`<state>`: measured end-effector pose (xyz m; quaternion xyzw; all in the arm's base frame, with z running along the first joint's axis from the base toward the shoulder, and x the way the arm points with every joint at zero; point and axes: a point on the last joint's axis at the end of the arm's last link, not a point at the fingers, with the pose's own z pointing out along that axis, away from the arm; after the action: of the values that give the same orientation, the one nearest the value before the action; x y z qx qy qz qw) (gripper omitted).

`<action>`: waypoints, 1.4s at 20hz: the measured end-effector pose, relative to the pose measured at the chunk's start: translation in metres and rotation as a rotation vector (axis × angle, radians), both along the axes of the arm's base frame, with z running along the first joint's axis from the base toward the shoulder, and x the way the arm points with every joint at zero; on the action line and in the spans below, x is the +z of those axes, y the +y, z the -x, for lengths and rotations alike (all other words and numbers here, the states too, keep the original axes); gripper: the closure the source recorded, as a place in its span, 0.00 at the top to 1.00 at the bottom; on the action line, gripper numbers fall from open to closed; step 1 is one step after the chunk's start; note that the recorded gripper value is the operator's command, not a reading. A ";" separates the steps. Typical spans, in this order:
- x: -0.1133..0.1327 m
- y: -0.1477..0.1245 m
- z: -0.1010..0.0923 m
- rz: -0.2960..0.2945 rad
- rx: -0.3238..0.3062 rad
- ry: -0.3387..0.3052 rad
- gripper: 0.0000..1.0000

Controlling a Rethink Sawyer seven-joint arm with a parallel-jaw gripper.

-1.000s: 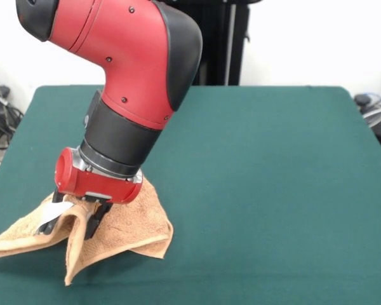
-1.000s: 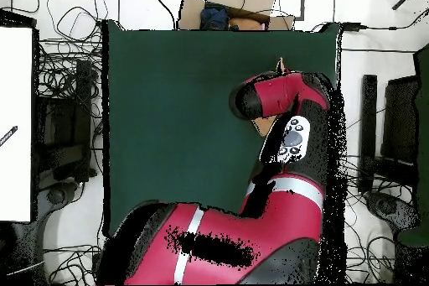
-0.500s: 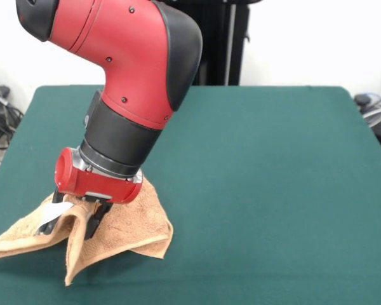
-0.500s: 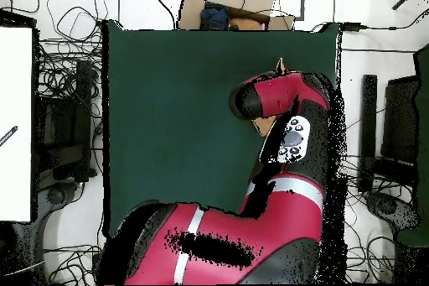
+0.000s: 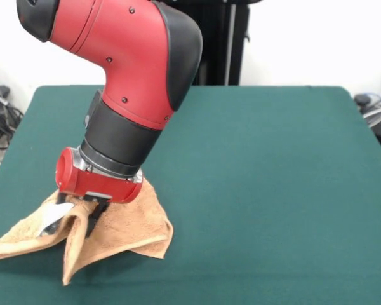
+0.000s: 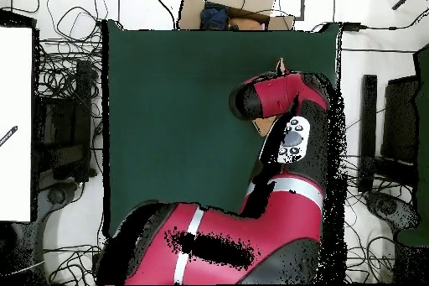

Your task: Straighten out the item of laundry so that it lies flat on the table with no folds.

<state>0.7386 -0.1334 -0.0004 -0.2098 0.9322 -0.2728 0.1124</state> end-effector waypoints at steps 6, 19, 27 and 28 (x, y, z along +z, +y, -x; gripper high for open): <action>-0.001 0.001 0.001 -0.013 -0.005 0.001 0.00; 0.001 0.004 0.005 -0.047 -0.022 0.004 0.00; 0.014 0.014 0.006 -0.069 -0.048 0.021 0.00; 0.020 0.016 0.009 -0.074 -0.063 0.032 0.00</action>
<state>0.7295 -0.1177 0.0198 -0.1806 0.9493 -0.2383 0.0966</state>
